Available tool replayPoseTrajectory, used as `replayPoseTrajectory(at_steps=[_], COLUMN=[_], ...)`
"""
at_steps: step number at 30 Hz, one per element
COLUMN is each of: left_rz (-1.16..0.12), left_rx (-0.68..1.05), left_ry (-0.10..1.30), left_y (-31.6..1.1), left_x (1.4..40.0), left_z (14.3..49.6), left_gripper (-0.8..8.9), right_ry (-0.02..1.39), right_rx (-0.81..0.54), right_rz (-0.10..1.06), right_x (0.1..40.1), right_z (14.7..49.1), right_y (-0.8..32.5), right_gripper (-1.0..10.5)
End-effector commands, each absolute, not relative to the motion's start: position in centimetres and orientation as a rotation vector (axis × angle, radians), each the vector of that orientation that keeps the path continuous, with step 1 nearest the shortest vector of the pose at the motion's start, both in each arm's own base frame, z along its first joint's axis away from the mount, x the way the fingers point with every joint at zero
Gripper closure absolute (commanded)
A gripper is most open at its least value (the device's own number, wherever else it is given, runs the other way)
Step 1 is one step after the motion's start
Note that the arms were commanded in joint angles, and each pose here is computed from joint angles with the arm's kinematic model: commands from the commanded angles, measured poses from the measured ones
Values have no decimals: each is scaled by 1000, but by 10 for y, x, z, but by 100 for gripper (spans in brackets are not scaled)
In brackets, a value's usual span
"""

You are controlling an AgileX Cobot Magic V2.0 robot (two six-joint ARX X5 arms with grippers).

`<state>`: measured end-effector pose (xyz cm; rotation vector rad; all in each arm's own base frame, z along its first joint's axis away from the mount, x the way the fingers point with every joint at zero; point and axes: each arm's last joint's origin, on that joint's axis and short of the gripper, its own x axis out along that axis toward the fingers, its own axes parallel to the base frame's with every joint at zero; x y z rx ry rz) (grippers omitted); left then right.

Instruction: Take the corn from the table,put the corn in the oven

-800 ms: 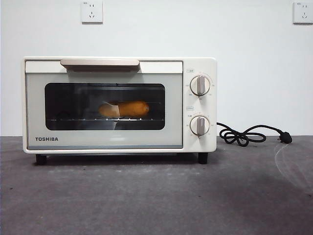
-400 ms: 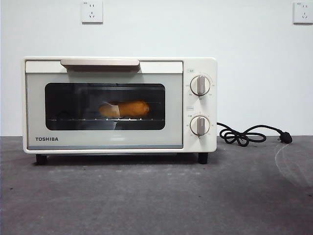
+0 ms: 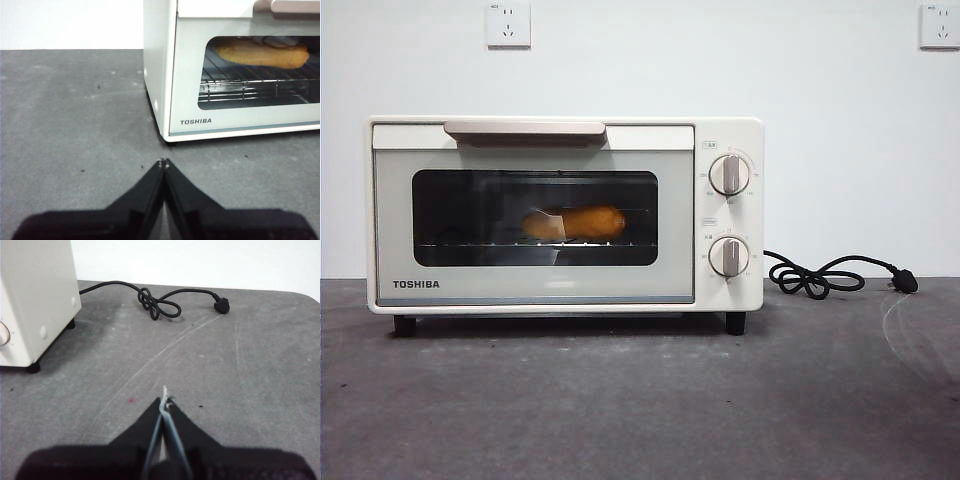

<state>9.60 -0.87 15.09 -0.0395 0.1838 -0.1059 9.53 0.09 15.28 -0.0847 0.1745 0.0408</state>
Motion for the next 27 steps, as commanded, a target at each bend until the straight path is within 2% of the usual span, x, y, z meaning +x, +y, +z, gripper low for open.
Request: replayPoseTrajectory(at_steps=[1,27], left_rz=[-106,-107], left_rx=[-26,-26], left_ry=[184,188], left_y=[-9,-9], left_x=[97,97], left_z=[149,149], left_gripper=[817,817], right_ry=[178,175], right_rx=[-87,-106], right_rz=[33,32], right_x=[96,96], right_z=[150,150], right_y=[1,1], right_gripper=[947,947])
